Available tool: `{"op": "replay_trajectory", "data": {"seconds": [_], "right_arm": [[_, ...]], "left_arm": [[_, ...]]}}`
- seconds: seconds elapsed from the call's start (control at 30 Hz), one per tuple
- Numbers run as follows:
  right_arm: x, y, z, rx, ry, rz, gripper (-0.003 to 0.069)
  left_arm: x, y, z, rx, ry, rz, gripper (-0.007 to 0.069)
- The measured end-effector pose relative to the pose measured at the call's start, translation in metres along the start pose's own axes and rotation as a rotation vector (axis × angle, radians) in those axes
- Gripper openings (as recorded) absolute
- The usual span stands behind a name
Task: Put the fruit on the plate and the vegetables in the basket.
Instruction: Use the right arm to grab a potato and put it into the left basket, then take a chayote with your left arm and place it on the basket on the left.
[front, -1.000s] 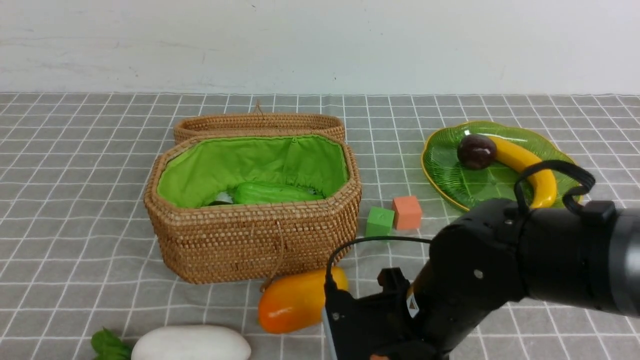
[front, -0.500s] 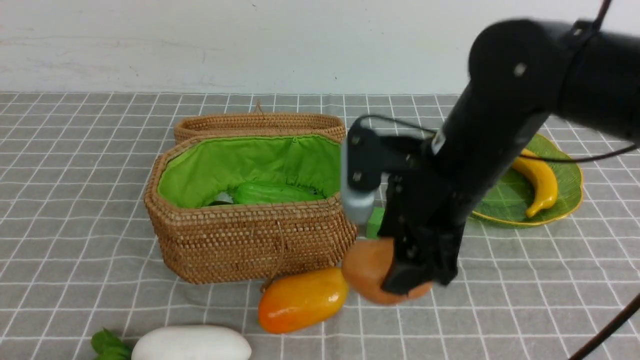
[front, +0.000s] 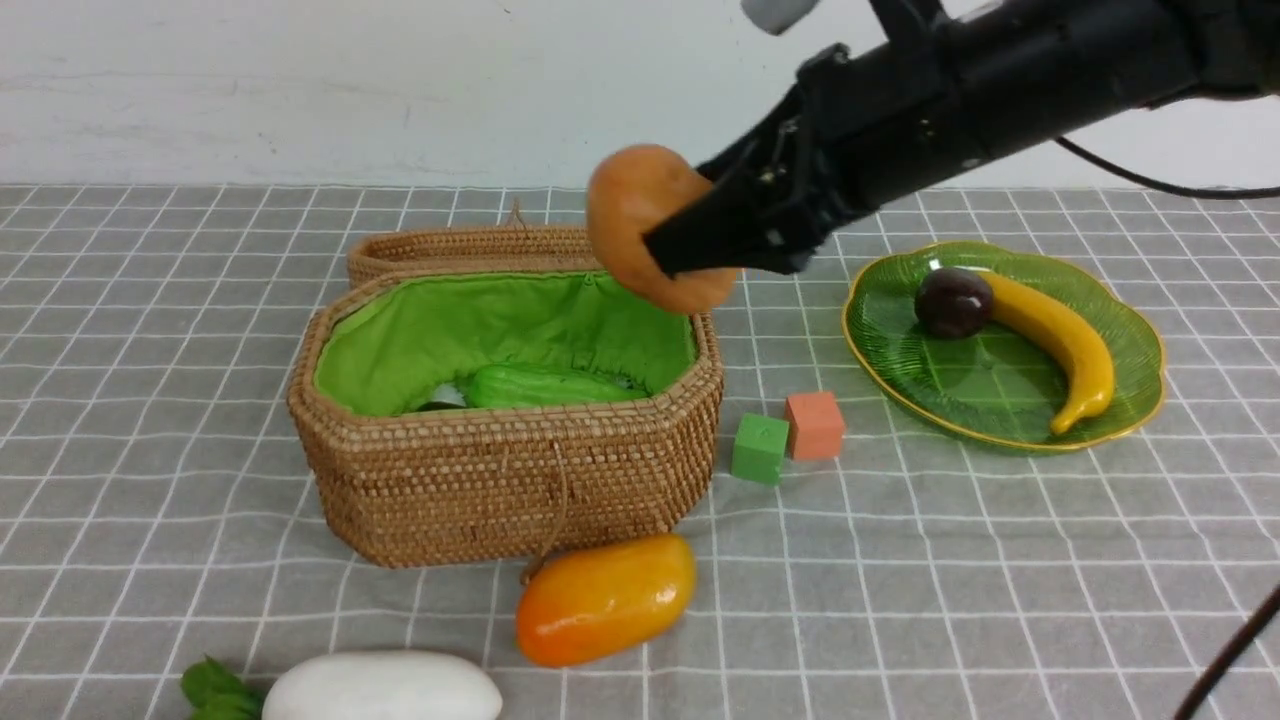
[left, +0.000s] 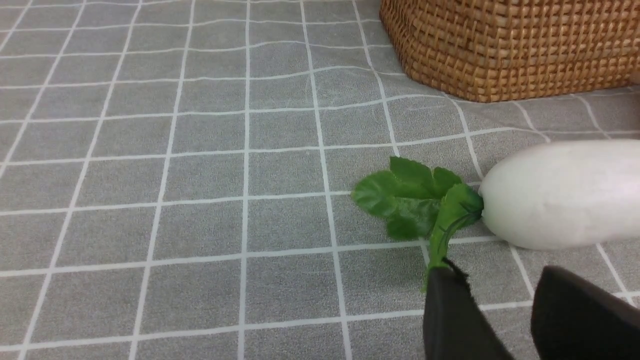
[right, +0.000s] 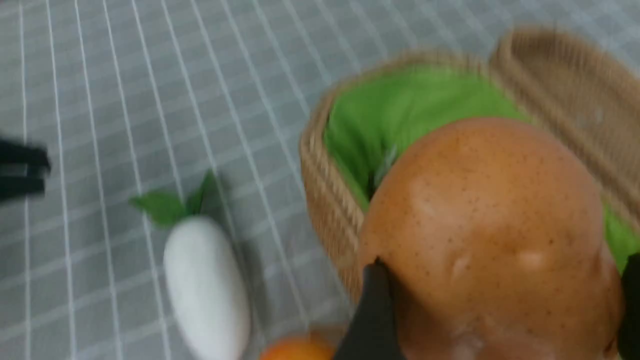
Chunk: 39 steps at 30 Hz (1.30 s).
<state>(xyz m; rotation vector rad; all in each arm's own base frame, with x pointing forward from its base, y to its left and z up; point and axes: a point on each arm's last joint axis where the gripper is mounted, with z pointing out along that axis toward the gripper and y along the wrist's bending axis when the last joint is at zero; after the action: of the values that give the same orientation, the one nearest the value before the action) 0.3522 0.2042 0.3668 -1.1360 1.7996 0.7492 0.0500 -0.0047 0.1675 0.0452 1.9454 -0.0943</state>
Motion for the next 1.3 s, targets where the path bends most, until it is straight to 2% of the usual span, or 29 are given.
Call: {"op": "replay_trajectory", "data": {"seconds": [0.3,0.57,0.67,0.87,1.1,1.27,1.3], "right_arm": [[0.036,-0.014,0.077,0.052,0.028,0.051,0.0562],[0.039,-0.018,0.082,0.074,0.024,0.075,0.0570],[0.039,-0.018,0.081,0.073,0.024,0.081,0.0630],[0.032,-0.013,0.074,0.061,0.013,0.071,0.0647],[0.024,-0.008,0.065,0.057,0.007,0.042,0.0568],[0.016,0.002,0.045,0.040,0.065,-0.032,0.0445],[0.013,0.003,0.032,0.053,0.095,-0.042,0.0393]], "left_arm": [[0.000,0.000,0.000,0.000,0.000,0.000,0.0239],[0.000,0.000,0.000,0.000,0.000,0.000,0.0239],[0.000,0.000,0.000,0.000,0.000,0.000,0.0239],[0.000,0.000,0.000,0.000,0.000,0.000,0.0239],[0.000,0.000,0.000,0.000,0.000,0.000,0.0239],[0.000,0.000,0.000,0.000,0.000,0.000,0.0239],[0.000,0.000,0.000,0.000,0.000,0.000,0.0239]]}}
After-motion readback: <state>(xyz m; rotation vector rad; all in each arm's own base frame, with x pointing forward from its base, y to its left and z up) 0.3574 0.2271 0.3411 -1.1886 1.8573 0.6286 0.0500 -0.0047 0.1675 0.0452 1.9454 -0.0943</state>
